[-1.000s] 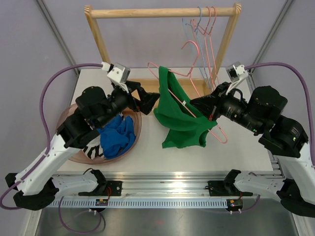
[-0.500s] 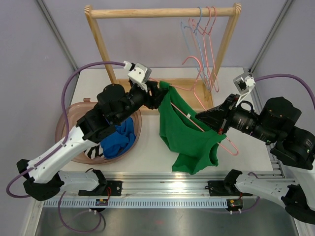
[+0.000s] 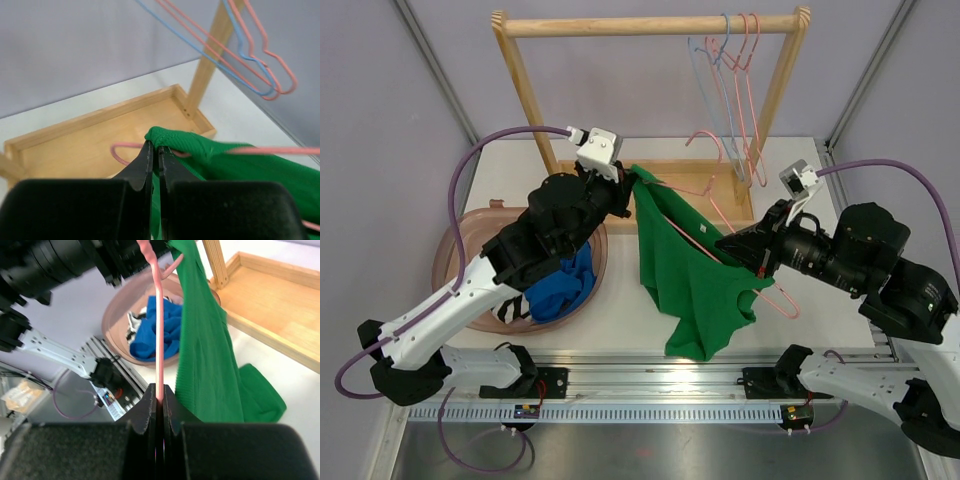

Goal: Remove the tank top from the hanger

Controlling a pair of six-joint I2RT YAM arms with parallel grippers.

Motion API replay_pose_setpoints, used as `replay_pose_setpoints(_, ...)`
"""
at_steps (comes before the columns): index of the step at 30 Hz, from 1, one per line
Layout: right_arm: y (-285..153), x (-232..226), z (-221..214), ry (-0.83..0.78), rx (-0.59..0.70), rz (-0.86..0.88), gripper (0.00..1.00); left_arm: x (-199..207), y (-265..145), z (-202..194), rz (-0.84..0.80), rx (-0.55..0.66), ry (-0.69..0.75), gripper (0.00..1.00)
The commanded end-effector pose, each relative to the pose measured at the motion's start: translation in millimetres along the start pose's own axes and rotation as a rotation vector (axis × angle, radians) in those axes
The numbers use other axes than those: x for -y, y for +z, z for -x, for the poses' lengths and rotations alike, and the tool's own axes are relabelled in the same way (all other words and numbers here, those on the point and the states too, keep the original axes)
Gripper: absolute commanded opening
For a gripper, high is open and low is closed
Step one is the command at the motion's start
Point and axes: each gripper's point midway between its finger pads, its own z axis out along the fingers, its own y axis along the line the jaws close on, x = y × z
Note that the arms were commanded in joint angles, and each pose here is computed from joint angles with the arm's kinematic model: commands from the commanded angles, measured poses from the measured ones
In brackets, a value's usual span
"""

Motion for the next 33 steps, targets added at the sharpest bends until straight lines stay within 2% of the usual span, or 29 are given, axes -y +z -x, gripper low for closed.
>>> replay_pose_setpoints(1, -9, 2, -2, -0.054, 0.032, 0.015, 0.00, -50, -15, 16, 0.263, 0.067, -0.078, 0.00)
replay_pose_setpoints(8, -35, -13, -14, -0.105, 0.043, 0.125, 0.00, -109, -31, 1, 0.465, 0.037, -0.219, 0.00)
replay_pose_setpoints(13, -62, -23, -9, -0.146, 0.150, 0.192, 0.00, -127, -33, -19, 0.512, -0.034, -0.288, 0.00)
replay_pose_setpoints(16, -67, -25, -5, -0.183, 0.199, 0.212, 0.00, -125, -27, -30, 0.480, -0.078, -0.317, 0.00)
replay_pose_setpoints(19, -59, -22, 9, -0.206, 0.311, 0.205, 0.00, -84, -17, -21, 0.224, -0.063, -0.334, 0.00)
replay_pose_setpoints(20, -55, -21, 12, -0.213, 0.347, 0.208, 0.00, -56, -15, -37, 0.060, -0.106, -0.343, 0.00)
replay_pose_setpoints(21, -49, -23, 19, -0.242, 0.429, 0.233, 0.00, -40, -19, -18, -0.042, -0.033, -0.371, 0.00)
replay_pose_setpoints(22, -48, -23, 25, -0.249, 0.480, 0.238, 0.00, -24, -23, -17, -0.133, -0.027, -0.376, 0.00)
replay_pose_setpoints(23, -54, -32, 45, -0.264, 0.601, 0.270, 0.00, 1, -28, -34, -0.273, -0.076, -0.374, 0.00)
replay_pose_setpoints(24, -42, -26, 40, -0.266, 0.616, 0.265, 0.00, 12, -33, -34, -0.336, -0.071, -0.372, 0.00)
replay_pose_setpoints(26, -47, -31, 63, -0.270, 0.758, 0.279, 0.00, 46, -50, -34, -0.498, -0.059, -0.326, 0.00)
replay_pose_setpoints(28, -31, -25, 64, -0.274, 0.783, 0.263, 0.00, 63, -60, -50, -0.566, -0.070, -0.260, 0.00)
replay_pose_setpoints(29, -34, -28, 73, -0.276, 0.839, 0.274, 0.00, 81, -71, -56, -0.645, -0.088, -0.237, 0.00)
replay_pose_setpoints(30, -20, -23, 71, -0.274, 0.828, 0.261, 0.00, 89, -76, -68, -0.687, -0.100, -0.208, 0.00)
replay_pose_setpoints(32, -20, -24, 82, -0.276, 0.906, 0.264, 0.00, 108, -95, -80, -0.813, -0.125, -0.189, 0.00)
replay_pose_setpoints(33, -6, -18, 76, -0.266, 0.899, 0.251, 0.00, 113, -99, -82, -0.846, -0.118, -0.182, 0.00)
